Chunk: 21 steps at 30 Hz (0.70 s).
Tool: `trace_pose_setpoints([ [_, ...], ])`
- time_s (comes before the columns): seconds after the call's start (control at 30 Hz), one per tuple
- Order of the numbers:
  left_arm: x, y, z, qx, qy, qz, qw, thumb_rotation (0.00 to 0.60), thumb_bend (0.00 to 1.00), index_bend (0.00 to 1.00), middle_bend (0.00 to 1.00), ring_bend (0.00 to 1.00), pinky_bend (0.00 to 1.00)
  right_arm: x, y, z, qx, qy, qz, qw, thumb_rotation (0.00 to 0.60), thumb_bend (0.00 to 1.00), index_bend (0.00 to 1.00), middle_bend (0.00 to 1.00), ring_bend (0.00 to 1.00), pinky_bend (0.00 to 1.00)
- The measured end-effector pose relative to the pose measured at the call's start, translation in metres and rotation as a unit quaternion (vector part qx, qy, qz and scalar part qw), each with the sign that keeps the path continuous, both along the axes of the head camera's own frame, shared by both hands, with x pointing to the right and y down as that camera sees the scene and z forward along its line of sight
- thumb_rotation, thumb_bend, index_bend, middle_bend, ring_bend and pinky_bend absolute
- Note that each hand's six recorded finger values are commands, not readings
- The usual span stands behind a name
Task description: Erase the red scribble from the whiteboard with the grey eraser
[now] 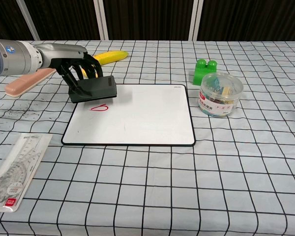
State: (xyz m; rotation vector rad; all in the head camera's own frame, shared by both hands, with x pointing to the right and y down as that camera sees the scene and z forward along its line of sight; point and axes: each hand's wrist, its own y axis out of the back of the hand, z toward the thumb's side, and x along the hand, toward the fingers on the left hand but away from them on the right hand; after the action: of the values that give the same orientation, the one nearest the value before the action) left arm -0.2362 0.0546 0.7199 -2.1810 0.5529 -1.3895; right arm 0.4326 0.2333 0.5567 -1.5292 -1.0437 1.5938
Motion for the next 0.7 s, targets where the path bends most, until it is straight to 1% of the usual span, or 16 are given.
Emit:
trace_pose_setpoints([
  [0.13, 0.000, -0.001, 0.006, 0.006, -0.002, -0.004, 1.0000, 0.600, 0.30, 0.33, 0.42, 0.21, 0.26, 0.000, 0.000, 0.000, 0.000, 0.001, -0.001, 1.0000, 0.600, 0.03, 0.14, 0.11, 0.21, 0.21],
  [0.37, 0.009, 0.002, 0.015, 0.009, 0.001, 0.008, 0.9999, 0.600, 0.30, 0.34, 0.43, 0.21, 0.26, 0.001, 0.000, 0.000, -0.001, 0.002, 0.001, 1.0000, 0.600, 0.03, 0.14, 0.11, 0.21, 0.21],
  [0.7, 0.012, 0.006, 0.024, 0.013, -0.005, 0.021, 0.9997, 0.600, 0.30, 0.34, 0.43, 0.21, 0.26, 0.001, 0.000, 0.000, -0.002, 0.001, 0.001, 1.0000, 0.600, 0.03, 0.14, 0.11, 0.21, 0.21],
])
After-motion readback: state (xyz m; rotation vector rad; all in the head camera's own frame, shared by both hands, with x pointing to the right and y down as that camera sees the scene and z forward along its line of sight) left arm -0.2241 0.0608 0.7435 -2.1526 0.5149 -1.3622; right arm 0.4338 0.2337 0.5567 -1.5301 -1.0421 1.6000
